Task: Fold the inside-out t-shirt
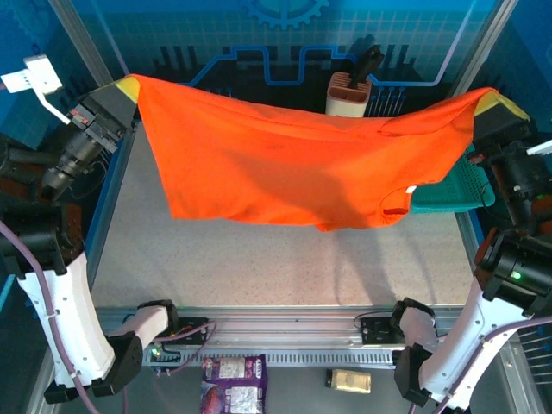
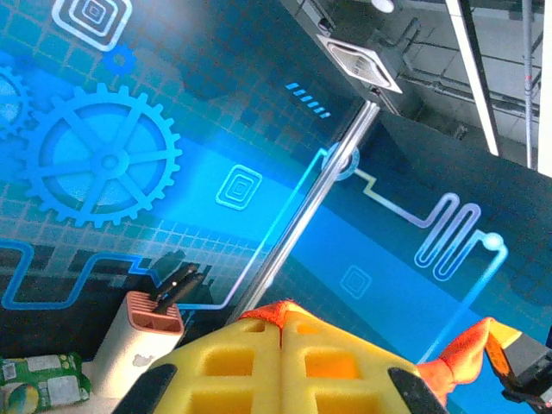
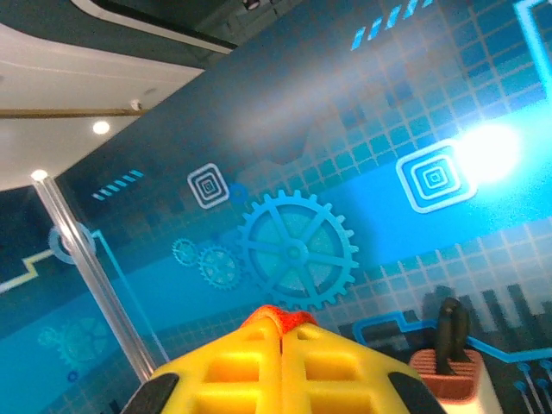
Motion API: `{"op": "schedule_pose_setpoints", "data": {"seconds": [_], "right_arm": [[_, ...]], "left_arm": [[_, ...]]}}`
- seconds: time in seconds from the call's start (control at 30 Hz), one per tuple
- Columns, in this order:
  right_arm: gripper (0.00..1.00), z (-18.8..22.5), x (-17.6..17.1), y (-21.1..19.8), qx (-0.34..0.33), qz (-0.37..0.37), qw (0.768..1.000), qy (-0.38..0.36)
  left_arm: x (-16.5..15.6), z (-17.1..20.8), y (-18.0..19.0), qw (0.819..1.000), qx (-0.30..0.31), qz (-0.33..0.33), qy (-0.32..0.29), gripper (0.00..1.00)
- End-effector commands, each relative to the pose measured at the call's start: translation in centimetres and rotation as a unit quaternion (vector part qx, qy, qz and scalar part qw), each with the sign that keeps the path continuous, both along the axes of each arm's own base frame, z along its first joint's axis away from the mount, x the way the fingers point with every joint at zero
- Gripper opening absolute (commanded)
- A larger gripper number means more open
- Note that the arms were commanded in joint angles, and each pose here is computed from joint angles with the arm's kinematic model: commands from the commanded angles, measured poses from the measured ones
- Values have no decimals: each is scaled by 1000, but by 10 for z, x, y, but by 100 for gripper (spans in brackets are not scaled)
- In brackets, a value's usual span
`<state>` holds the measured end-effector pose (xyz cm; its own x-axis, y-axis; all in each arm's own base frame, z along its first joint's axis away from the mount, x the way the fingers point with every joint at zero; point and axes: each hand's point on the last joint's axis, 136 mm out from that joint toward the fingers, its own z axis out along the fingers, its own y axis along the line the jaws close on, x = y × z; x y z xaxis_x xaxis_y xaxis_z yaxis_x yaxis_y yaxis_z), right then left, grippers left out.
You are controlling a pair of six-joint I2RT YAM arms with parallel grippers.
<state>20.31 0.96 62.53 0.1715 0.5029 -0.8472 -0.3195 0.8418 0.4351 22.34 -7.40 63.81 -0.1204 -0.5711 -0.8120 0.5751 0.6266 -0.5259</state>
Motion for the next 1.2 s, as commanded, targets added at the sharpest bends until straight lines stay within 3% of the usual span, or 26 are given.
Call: {"op": "schedule_pose_setpoints", "data": {"seconds": [0.0,0.27,0.4,0.53,0.73,0.87,1.03,1.17], "right_arm": [[0,-12,46,-15,42,33,998,33],[0,-76,162,15,27,85,988,128],[0,-85,210,21,36,94,986,135],[0,-65,240,24,39,99,988,109],[0,-7,238,28,36,108,992,56],[0,4,220,29,30,104,993,46],[0,-52,198,36,26,114,987,114],[0,-139,166,45,36,127,969,208]], "left_arm": [[66,-39,25,996,-18,39,81,0],[190,-111,45,984,-47,12,172,0],[235,-117,53,983,-65,0,173,0],[269,-103,59,984,-74,-21,161,0],[280,-54,73,986,-104,-41,123,0],[271,-42,79,983,-121,-61,121,0],[256,-92,69,972,-112,-75,191,0],[221,-181,62,956,-93,-50,273,0]]}}
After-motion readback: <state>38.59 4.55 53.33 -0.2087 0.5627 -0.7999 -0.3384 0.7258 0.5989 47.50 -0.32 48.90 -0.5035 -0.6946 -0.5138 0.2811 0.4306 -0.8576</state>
